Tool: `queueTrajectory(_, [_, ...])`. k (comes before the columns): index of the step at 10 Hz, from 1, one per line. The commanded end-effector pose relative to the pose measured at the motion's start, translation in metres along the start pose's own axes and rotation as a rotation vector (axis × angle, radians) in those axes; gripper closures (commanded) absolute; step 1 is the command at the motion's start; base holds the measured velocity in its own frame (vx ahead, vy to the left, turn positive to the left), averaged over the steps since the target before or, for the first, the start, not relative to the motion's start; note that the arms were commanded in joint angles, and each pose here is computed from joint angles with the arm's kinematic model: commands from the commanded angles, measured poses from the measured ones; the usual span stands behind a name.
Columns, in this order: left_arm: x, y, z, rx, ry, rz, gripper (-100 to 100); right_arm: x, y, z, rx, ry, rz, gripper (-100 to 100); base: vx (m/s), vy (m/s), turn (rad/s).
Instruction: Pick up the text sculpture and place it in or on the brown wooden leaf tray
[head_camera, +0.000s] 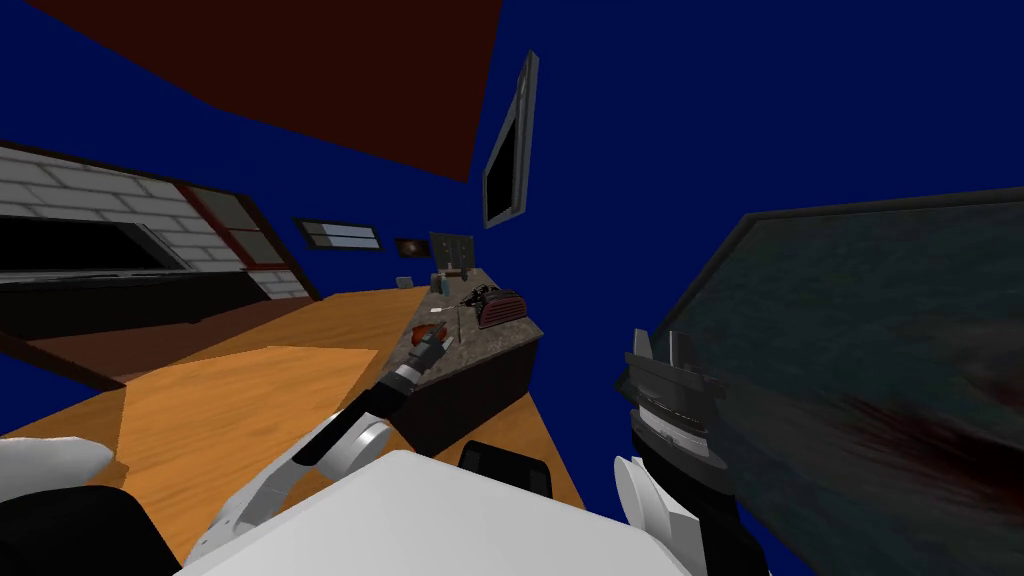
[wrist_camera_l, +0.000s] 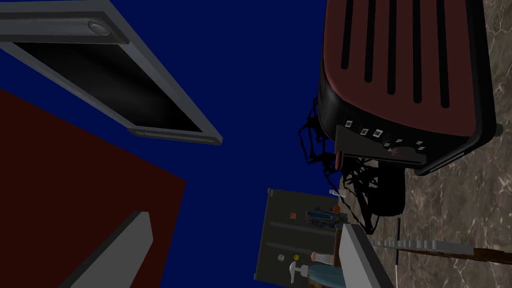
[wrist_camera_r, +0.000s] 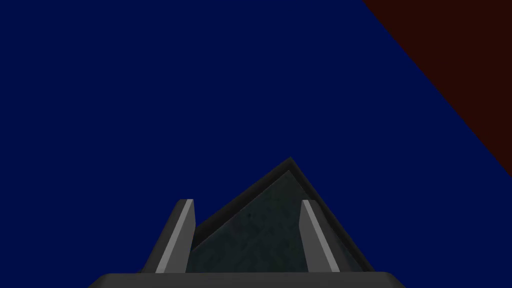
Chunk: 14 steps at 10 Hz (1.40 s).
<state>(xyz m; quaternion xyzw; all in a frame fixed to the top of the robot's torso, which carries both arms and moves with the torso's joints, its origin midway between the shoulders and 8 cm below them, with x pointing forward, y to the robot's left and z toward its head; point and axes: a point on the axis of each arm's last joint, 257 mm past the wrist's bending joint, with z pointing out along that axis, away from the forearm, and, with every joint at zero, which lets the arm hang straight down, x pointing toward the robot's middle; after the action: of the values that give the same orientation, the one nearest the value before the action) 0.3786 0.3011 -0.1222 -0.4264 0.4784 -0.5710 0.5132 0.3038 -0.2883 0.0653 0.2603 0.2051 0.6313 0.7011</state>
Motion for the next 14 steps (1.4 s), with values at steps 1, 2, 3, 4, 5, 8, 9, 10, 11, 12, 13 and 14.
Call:
queueTrajectory(1, [-0.003,0.007,-0.001,-0.037,0.020,0.004,-100,0.000,0.000,0.000,0.000,0.000,0.000,0,-0.027,0.001,-0.134])
queueTrajectory(2, [-0.009,0.020,-0.005,-0.093,0.020,-0.006,-100,0.000,0.000,0.000,0.000,0.000,0.000,0,-0.032,-0.013,-0.223])
queueTrajectory(3, [-0.009,0.020,-0.005,-0.102,0.037,0.001,-100,0.000,0.000,0.000,0.000,0.000,0.000,0,-0.024,-0.006,-0.135])
queueTrajectory(4, [-0.015,0.035,-0.010,-0.162,0.036,-0.006,-100,0.000,0.000,0.000,0.000,0.000,0.000,0,-0.022,-0.003,-0.277])
queueTrajectory(5, [-0.015,0.035,-0.010,-0.170,0.049,-0.003,-100,0.000,0.000,0.000,0.000,0.000,0.000,0,-0.020,0.005,-0.153])
queueTrajectory(8, [-0.032,0.064,-0.024,-0.307,0.054,-0.006,-100,0.000,0.000,0.000,0.000,0.000,0.000,0,-0.020,0.001,-0.236])
queueTrajectory(9, [-0.032,0.064,-0.024,-0.318,0.069,-0.002,-100,0.000,0.000,0.000,0.000,0.000,0.000,0,-0.017,0.010,-0.137])
queueTrajectory(10, [-0.042,0.078,-0.033,-0.384,0.061,0.000,-100,0.000,0.000,0.000,0.000,0.000,0.000,0,-0.019,0.006,-0.260])
queueTrajectory(11, [-0.042,0.078,-0.033,-0.393,0.071,-0.005,-100,0.000,0.000,0.000,0.000,0.000,0.000,0,-0.017,0.012,-0.136])
queueTrajectory(12, [-0.042,0.078,-0.033,-0.397,0.077,0.003,-100,0.000,0.000,0.000,0.000,0.000,0.000,0,-0.007,0.007,0.015])
queueTrajectory(13, [-0.053,0.091,-0.043,-0.468,0.069,0.002,-100,0.000,0.000,0.000,0.000,0.000,0.000,0,-0.009,0.003,-0.283])
queueTrajectory(14, [-0.054,0.091,-0.043,-0.476,0.079,0.008,-100,0.000,0.000,0.000,0.000,0.000,0.000,0,-0.012,0.014,-0.165])
